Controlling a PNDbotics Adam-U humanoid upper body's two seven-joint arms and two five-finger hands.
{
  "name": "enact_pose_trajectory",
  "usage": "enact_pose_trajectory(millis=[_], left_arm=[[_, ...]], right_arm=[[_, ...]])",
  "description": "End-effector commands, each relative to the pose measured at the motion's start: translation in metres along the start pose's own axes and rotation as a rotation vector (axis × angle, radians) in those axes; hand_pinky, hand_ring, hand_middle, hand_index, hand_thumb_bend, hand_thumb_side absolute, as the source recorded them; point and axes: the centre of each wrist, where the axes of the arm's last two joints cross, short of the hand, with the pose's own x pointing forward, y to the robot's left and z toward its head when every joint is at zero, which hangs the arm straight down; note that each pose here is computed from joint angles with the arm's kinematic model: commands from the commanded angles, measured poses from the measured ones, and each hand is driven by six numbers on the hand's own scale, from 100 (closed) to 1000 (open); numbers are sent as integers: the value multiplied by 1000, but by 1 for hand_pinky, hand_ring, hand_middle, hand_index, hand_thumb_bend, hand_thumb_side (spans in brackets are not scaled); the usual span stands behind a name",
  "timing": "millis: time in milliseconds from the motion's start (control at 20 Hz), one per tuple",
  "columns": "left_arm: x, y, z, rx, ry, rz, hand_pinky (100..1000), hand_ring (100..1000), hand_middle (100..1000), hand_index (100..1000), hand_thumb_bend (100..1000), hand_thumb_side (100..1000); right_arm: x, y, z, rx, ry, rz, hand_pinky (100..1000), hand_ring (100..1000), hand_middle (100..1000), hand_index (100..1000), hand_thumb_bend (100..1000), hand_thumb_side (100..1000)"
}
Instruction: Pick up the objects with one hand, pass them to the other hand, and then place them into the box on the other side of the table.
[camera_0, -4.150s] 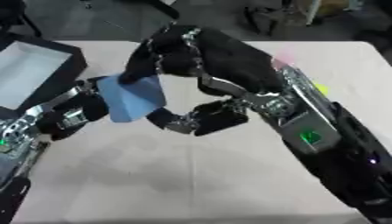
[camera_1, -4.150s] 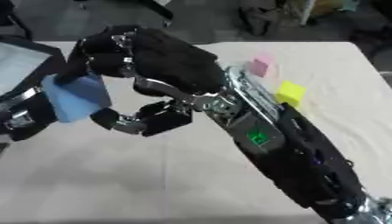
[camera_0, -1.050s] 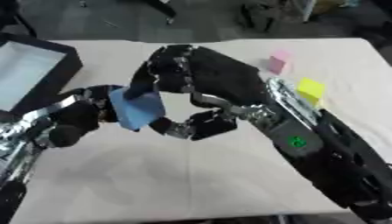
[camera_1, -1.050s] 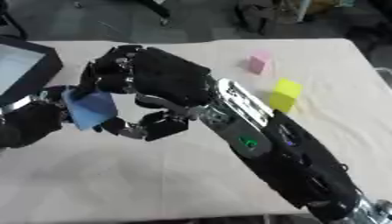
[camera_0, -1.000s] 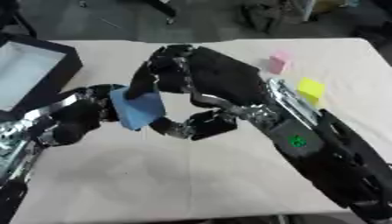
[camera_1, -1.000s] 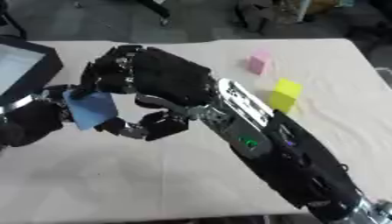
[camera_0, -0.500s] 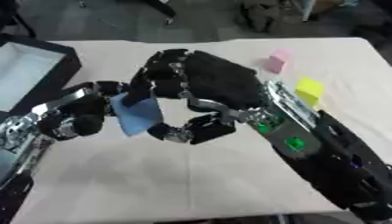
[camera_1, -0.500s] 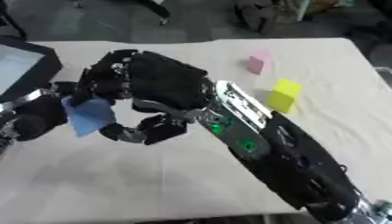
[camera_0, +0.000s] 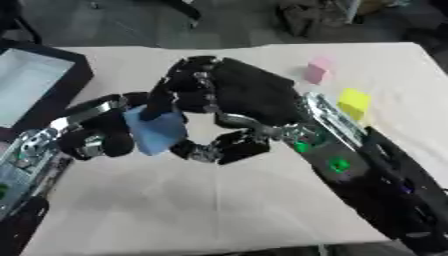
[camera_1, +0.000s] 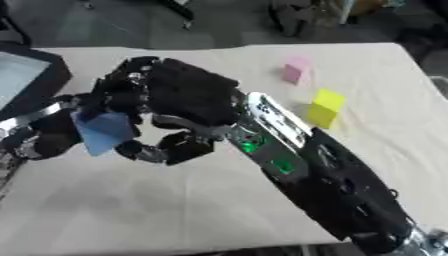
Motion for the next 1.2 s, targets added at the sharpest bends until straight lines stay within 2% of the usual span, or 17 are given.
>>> enact_pose_trajectory(millis=[50, 650, 850, 1050, 1200], left_arm=[[11, 2, -4, -37, -28, -28, 695, 718, 715, 858, 742, 550], [10, 2, -5, -17, -45, 10, 676, 682, 671, 814, 667, 551], [10, 2, -6, -11, -51, 26, 665, 660, 641, 779, 582, 536], [10, 2, -7, -13, -62, 44, 645, 615, 593, 739, 505, 483], [10, 2, -7, -18, -68, 54, 621, 563, 531, 689, 420, 397]], right_arm=[[0, -7, -3, -19, -9, 29, 724, 642, 571, 779, 176, 100], [1, -7, -2, -17, -8, 38, 725, 641, 570, 779, 178, 100], [1, -8, -2, -16, -10, 38, 725, 641, 570, 779, 178, 100], [1, -8, -1, -16, -10, 41, 726, 641, 571, 779, 180, 100], [1, -8, -1, -14, -8, 43, 727, 643, 572, 781, 182, 100]])
